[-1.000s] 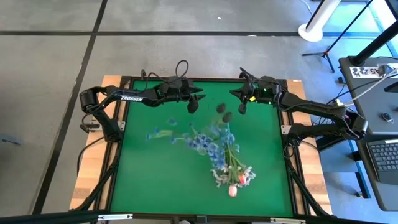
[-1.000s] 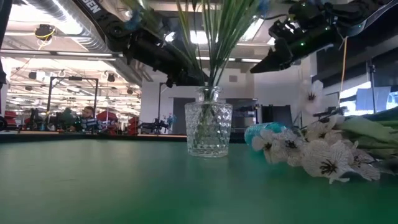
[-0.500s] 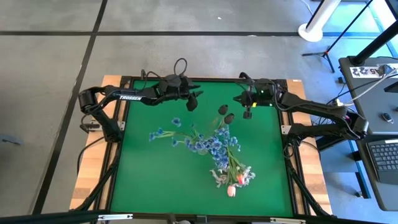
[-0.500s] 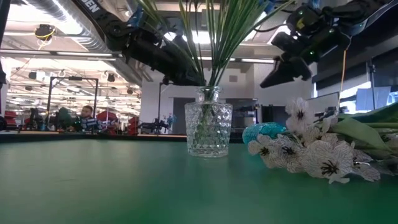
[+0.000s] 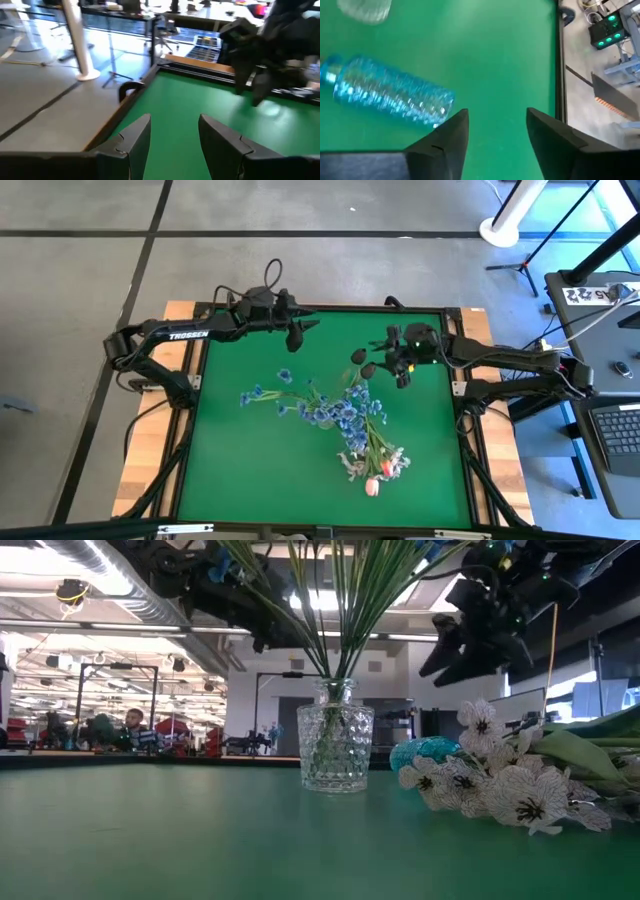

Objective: Sort flowers into vase by color
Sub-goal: Move the white vase to the top left of the table

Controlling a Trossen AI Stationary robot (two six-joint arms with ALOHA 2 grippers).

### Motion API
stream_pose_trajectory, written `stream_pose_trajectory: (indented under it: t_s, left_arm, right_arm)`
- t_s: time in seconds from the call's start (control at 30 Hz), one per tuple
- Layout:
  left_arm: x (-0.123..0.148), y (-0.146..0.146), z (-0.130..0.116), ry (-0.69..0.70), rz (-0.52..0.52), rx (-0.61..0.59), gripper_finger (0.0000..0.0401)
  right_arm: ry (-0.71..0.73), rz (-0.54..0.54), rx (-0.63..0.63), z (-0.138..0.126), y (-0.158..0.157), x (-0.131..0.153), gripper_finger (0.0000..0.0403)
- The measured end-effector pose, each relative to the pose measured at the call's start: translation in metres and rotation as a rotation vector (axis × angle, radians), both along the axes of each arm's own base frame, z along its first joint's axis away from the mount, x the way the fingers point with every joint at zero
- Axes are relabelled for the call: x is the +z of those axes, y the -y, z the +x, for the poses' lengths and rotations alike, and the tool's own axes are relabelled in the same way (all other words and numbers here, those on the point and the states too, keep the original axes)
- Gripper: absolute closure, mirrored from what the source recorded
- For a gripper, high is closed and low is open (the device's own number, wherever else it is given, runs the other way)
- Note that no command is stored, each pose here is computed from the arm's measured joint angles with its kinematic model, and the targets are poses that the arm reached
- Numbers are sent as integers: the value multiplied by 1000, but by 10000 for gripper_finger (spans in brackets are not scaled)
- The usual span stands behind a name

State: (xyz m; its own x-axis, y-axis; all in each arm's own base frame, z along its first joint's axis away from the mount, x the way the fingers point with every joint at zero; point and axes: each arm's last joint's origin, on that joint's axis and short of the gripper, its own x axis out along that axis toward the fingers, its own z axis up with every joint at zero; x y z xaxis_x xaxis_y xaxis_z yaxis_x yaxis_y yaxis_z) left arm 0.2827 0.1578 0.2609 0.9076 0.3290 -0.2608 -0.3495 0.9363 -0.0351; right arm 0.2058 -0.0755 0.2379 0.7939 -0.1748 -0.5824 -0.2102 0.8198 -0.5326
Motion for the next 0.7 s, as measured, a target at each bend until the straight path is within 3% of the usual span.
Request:
stream_pose_trajectory:
  t_s: [0.3, 0.5, 0.7]
  left_arm:
    - [-2, 5, -4, -43, -52, -56, 240]
    - [-2, 9, -2, -46, -54, -70, 240]
    - [-2, 13, 1, -47, -55, -86, 240]
  right_arm:
    - [-179, -240, 95, 2, -31, -8, 186]
    - [-188, -274, 209, 6, -51, -10, 186]
    - [-261, -315, 222, 15, -61, -23, 183]
